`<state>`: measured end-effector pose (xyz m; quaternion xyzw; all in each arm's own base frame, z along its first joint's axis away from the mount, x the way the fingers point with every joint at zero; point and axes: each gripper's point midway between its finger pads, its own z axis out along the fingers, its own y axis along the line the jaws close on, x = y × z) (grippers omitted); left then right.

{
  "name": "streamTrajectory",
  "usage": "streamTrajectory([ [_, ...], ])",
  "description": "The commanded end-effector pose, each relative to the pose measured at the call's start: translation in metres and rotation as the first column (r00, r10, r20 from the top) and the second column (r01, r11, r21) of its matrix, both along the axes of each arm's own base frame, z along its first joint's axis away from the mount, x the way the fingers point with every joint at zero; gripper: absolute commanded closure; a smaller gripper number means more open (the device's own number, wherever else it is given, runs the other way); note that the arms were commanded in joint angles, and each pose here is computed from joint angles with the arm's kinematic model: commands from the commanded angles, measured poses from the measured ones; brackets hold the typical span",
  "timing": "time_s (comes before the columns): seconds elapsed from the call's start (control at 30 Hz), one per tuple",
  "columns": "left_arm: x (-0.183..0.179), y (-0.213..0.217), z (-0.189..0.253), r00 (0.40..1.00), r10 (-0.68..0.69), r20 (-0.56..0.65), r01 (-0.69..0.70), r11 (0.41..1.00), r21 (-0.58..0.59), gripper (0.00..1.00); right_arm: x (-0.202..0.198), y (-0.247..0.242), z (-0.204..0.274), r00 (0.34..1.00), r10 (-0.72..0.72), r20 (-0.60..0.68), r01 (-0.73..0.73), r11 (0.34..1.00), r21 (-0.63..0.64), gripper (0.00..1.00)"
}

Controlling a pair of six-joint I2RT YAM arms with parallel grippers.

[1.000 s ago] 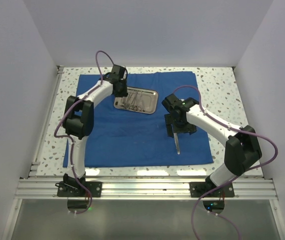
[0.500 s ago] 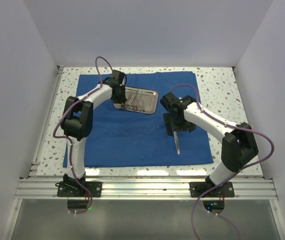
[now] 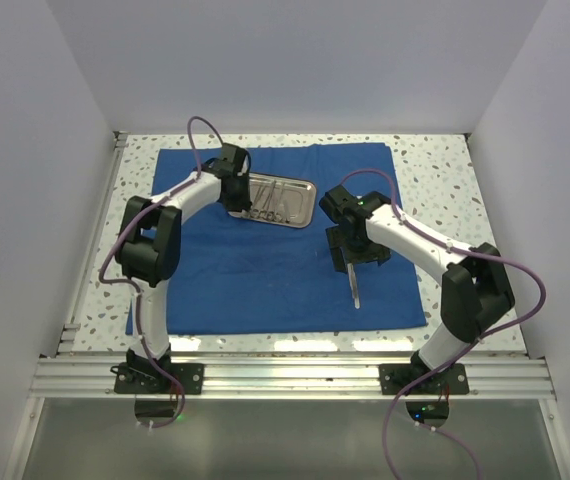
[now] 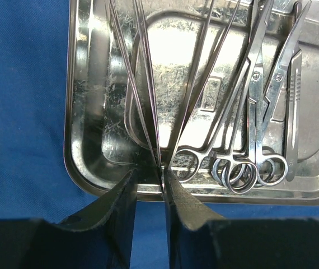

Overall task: Open and lay out the surgical kit
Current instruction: Pick up the medical item from the container.

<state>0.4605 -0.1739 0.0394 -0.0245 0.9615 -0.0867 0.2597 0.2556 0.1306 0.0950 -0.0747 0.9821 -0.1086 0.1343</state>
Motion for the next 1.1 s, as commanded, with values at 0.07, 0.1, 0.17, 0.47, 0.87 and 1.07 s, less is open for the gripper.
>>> streamTrajectory([
  [0.07,0.012,-0.010,0.008,0.999,-0.021,0.040,0.022,1.000,-0.019,0.71,0.005,-0.001,0.004,1.000,0.000,0.019,0.000,1.000,-0.010,0.17],
  [0.1,0.014,-0.011,0.010,0.999,-0.021,0.047,0.022,1.000,-0.022,0.72,0.005,-0.001,0.003,1.000,-0.002,0.018,0.002,1.000,-0.013,0.17],
  [0.17,0.018,-0.012,0.009,0.999,-0.024,0.046,0.025,1.000,-0.020,0.73,0.005,-0.001,0.002,1.000,0.001,0.015,-0.001,1.000,-0.017,0.17],
  [0.47,0.022,-0.013,0.002,0.999,-0.024,0.033,0.024,1.000,-0.010,0.81,0.007,-0.001,0.001,1.000,0.008,0.010,-0.007,1.000,-0.027,0.18],
  [0.87,0.027,-0.011,0.027,0.997,-0.023,0.067,0.023,1.000,-0.002,1.00,0.008,0.001,-0.003,1.000,0.011,0.000,-0.011,1.000,-0.027,0.18],
  [1.07,0.041,-0.011,0.081,0.987,-0.014,0.158,0.015,1.000,-0.005,1.00,0.016,0.005,-0.001,1.000,0.011,0.011,-0.010,1.000,-0.025,0.18],
])
